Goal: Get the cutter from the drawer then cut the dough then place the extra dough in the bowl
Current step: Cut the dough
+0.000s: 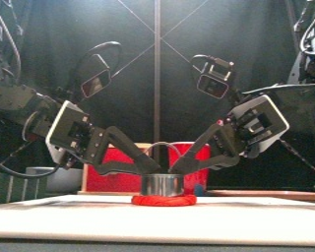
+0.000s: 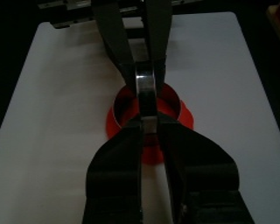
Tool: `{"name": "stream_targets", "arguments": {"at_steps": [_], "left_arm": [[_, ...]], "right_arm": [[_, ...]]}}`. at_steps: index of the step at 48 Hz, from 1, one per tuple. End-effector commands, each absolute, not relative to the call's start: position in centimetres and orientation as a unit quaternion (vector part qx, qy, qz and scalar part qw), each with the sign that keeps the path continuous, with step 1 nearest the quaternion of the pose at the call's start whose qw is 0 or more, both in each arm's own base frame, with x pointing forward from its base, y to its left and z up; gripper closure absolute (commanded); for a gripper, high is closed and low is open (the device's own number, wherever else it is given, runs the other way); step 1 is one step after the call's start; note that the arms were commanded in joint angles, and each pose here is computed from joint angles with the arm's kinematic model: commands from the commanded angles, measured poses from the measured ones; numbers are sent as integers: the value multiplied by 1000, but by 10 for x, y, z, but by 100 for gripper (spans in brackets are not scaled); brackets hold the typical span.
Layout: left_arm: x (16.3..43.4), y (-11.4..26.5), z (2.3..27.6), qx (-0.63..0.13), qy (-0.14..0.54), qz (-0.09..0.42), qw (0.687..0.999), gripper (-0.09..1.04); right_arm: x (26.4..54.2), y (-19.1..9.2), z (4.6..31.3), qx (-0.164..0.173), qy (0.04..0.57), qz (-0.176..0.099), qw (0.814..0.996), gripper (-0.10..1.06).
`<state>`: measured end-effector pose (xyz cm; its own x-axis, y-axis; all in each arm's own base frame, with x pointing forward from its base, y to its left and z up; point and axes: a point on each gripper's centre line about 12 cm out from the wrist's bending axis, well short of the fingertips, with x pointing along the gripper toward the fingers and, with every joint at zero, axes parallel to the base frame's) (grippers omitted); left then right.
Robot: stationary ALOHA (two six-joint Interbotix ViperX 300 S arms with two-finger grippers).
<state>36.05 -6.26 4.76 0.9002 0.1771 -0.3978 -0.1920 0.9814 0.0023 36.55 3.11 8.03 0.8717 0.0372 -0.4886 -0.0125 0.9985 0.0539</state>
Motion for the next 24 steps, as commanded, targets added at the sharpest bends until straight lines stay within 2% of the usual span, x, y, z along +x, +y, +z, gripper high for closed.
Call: {"name": "stream_targets", "arguments": {"at_steps": [1,12,24], "left_arm": [[357,-60,48,-30,220,97,970,32],[361,-53,63,-36,200,100,974,22],[365,-47,82,-37,176,96,979,13]], "right_arm": [[370,31,84,29,265,10,964,49],[373,31,92,32,273,10,961,46],[377,33,107,33,254,13,967,39]]}}
